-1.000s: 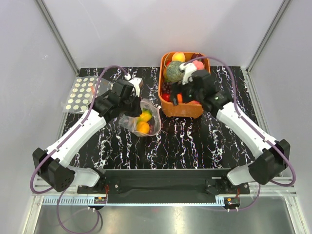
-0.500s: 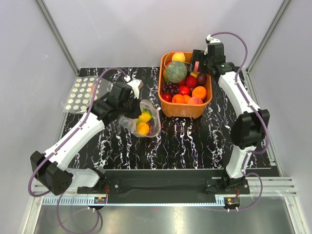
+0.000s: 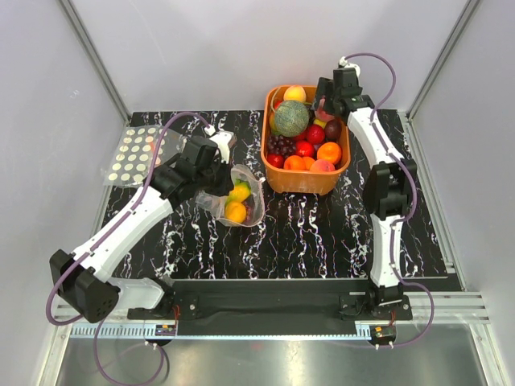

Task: Place the food in the zip-top bag and seal the zipper
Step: Pick up the fake fruit from the bin, then place the fake fruit in the zipper food storage bag.

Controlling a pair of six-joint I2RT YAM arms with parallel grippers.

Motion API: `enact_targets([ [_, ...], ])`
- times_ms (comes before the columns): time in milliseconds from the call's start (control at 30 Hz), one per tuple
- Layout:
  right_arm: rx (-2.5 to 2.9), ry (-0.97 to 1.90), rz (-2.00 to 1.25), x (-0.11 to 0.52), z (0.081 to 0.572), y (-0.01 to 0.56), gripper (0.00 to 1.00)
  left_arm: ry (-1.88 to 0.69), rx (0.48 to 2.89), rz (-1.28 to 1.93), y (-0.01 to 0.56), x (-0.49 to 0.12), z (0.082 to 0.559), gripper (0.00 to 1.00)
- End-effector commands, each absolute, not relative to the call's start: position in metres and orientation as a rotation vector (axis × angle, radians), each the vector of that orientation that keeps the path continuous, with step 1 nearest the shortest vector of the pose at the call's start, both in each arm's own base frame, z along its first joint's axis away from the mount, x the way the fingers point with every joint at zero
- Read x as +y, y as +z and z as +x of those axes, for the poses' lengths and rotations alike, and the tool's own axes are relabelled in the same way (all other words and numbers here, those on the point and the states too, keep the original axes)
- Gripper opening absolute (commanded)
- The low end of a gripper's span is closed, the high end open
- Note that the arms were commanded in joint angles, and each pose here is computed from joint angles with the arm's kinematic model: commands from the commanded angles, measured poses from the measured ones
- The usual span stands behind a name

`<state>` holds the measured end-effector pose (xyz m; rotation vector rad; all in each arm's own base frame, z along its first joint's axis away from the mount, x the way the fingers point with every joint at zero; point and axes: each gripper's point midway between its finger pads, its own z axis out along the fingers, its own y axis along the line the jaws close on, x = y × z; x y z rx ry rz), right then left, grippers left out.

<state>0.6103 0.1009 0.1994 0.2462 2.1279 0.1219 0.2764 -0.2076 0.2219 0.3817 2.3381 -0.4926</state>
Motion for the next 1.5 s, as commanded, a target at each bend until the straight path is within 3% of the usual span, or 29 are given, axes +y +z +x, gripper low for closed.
enact_targets([
  [0,2.064,0.093,0.285,0.093,0.625,0.214,0.99,-0.527,2.248,0.396,0.242,-0.211,0.281,0.0],
  [133,2.065,0.096,0.273,0.095,0.629,0.206,0.91,-0.523,2.246,0.395,0.242,-0.21,0.281,0.0],
  [167,2.066,0.109,0.266,0.097,0.629,0.207,0.8,-0.522,2.247,0.394,0.242,-0.21,0.281,0.0],
  [300,2.047,0.16,0.23,0.104,0.619,0.229,0.59,-0.514,2.246,0.392,0.242,-0.209,0.282,0.0],
  [400,2.013,0.171,0.157,0.108,0.601,0.258,0.54,-0.514,2.238,0.391,0.244,-0.208,0.282,0.0],
  [667,1.957,0.214,-0.013,0.132,0.514,0.311,0.46,-0.502,2.235,0.388,0.246,-0.206,0.281,0.0],
  [1200,1.901,0.782,-0.634,0.288,0.276,0.301,0.44,-0.5,2.248,0.385,0.244,-0.205,0.28,0.0],
  [1467,1.865,0.948,-0.728,0.337,0.232,0.284,0.44,-0.514,2.253,0.384,0.244,-0.207,0.279,0.0],
])
